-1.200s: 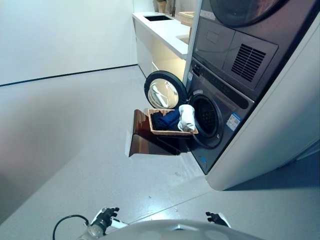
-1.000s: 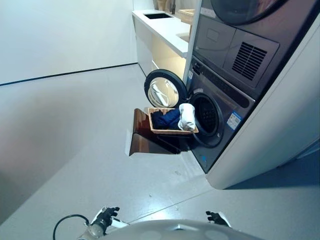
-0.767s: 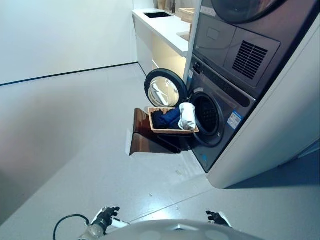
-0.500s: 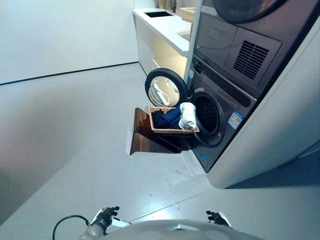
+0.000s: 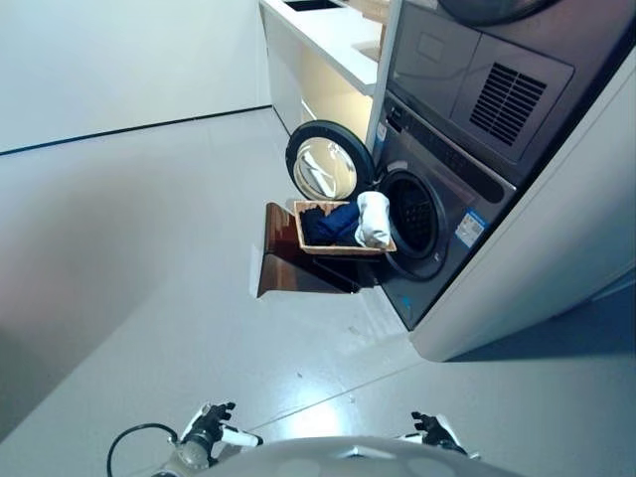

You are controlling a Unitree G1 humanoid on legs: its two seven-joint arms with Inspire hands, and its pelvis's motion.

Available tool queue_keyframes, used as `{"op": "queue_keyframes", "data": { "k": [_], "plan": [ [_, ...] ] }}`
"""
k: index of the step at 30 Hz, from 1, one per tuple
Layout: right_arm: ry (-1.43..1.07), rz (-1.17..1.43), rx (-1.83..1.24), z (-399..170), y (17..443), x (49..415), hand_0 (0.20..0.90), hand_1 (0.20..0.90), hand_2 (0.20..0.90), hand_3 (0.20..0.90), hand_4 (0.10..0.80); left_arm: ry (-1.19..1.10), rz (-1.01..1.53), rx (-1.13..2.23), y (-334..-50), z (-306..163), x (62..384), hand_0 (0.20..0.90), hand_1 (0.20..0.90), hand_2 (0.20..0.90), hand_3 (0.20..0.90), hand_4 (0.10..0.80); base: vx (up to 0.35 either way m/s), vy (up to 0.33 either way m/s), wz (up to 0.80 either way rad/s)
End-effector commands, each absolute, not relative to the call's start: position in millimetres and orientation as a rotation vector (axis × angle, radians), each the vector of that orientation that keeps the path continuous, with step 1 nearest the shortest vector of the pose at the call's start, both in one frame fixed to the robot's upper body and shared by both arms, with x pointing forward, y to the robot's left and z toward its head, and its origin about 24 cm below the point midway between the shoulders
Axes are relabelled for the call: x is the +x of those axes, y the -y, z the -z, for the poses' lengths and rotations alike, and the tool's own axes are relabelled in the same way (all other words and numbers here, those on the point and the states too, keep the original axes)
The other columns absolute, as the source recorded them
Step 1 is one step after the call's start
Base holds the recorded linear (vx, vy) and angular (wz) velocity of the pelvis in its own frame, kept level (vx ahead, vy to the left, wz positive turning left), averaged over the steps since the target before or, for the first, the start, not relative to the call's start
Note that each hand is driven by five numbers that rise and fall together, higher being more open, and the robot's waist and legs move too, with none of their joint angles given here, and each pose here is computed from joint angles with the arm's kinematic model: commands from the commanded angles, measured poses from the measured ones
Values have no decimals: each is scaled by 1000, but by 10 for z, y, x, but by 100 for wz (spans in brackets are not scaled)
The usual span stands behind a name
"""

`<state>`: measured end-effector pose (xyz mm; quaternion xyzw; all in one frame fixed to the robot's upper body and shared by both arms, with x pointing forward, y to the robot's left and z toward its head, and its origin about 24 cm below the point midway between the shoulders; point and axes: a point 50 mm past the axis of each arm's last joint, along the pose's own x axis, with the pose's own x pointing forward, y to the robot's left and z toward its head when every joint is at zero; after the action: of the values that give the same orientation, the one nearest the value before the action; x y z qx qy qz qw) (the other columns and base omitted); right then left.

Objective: Pick up the clothes and place them into the washing machine

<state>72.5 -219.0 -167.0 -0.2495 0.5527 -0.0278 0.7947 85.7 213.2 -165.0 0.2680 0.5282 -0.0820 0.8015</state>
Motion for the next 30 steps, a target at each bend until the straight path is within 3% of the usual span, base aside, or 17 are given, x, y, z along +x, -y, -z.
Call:
{"op": "queue_keyframes", "data": {
  "k": [1, 9, 20, 30],
  "plan": [
    [-1152, 146, -571, 1609, 2371, 821, 900, 900, 900, 900, 800, -989, 193, 581, -1987, 1574, 1200, 900, 900, 900, 900, 800, 105, 118, -11],
    [-1200, 306, -510, 1581, 2587, 644, 900, 900, 900, 900, 800, -972, 166, 613, -2139, 1528, 1260, 900, 900, 900, 900, 800, 171, 80, 0],
    [-1232, 239, -528, 1620, 2509, 543, 900, 900, 900, 900, 800, -1009, 118, 565, -2102, 1578, 1126, 900, 900, 900, 900, 800, 403, -151, 29],
    [-1078, 237, -540, 1533, 2488, 957, 900, 900, 900, 900, 800, -946, 105, 497, -1955, 1545, 1275, 900, 900, 900, 900, 800, 245, -213, -3]
  ]
}}
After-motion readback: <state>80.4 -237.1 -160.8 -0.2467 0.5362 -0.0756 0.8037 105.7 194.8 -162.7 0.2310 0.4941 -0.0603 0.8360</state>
